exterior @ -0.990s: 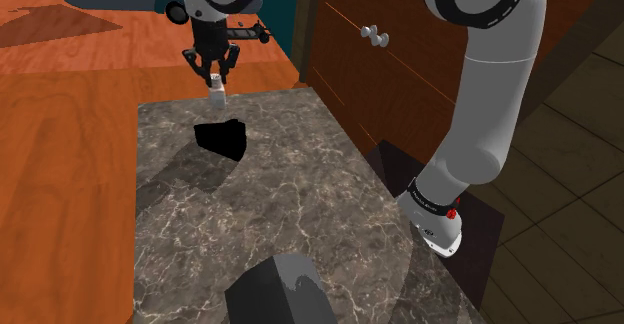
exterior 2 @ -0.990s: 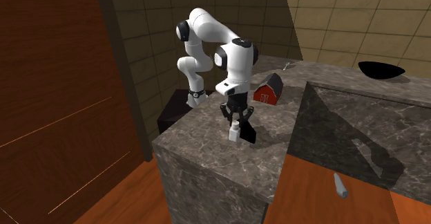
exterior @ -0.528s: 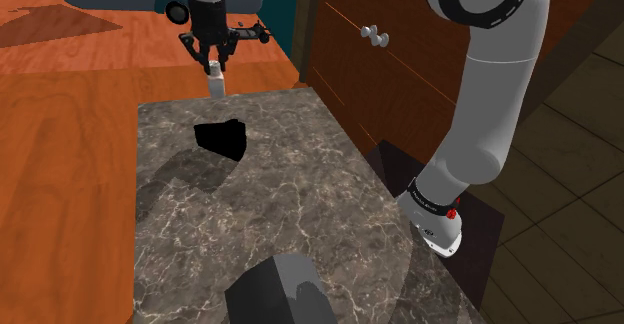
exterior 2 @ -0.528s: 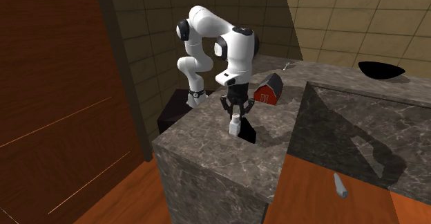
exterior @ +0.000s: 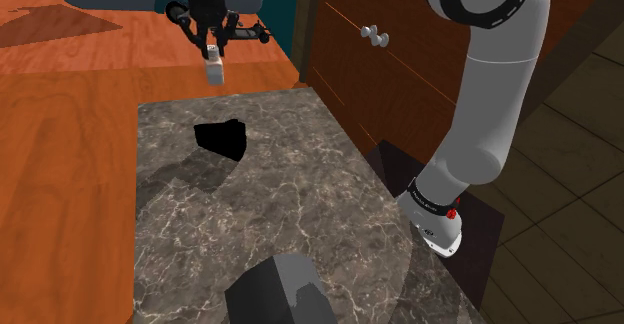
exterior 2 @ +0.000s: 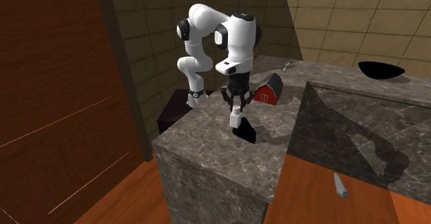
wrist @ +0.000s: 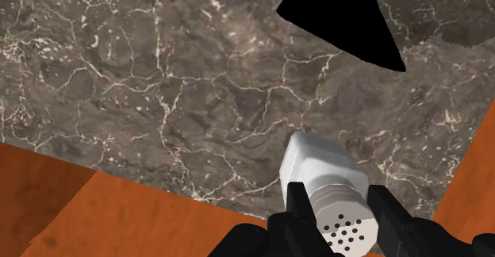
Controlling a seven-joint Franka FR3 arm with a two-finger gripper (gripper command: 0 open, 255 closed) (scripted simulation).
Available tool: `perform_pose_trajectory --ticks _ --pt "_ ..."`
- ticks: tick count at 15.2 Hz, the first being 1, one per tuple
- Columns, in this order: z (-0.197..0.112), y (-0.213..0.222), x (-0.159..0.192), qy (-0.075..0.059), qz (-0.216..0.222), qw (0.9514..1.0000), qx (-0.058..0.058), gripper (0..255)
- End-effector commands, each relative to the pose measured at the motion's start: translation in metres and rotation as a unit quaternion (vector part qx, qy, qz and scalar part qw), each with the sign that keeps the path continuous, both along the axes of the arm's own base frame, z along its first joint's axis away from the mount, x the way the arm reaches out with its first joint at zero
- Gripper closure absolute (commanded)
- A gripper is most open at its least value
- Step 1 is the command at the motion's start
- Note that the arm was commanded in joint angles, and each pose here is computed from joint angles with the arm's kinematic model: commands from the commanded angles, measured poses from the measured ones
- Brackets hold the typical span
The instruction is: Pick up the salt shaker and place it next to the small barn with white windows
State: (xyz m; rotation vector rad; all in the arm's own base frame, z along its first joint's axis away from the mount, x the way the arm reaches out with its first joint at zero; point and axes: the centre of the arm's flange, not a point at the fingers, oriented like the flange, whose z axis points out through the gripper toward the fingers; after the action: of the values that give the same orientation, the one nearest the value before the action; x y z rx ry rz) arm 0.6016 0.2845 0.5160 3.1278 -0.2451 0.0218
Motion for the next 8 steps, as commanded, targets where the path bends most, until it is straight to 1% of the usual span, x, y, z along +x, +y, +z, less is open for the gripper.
perform_pose_trajectory --ticks 1,8 --pt "0.011 0.0 0.0 0.0 0.0 1.0 0.0 255" --pt "0.048 0.0 0.0 0.0 0.0 1.0 0.0 255"
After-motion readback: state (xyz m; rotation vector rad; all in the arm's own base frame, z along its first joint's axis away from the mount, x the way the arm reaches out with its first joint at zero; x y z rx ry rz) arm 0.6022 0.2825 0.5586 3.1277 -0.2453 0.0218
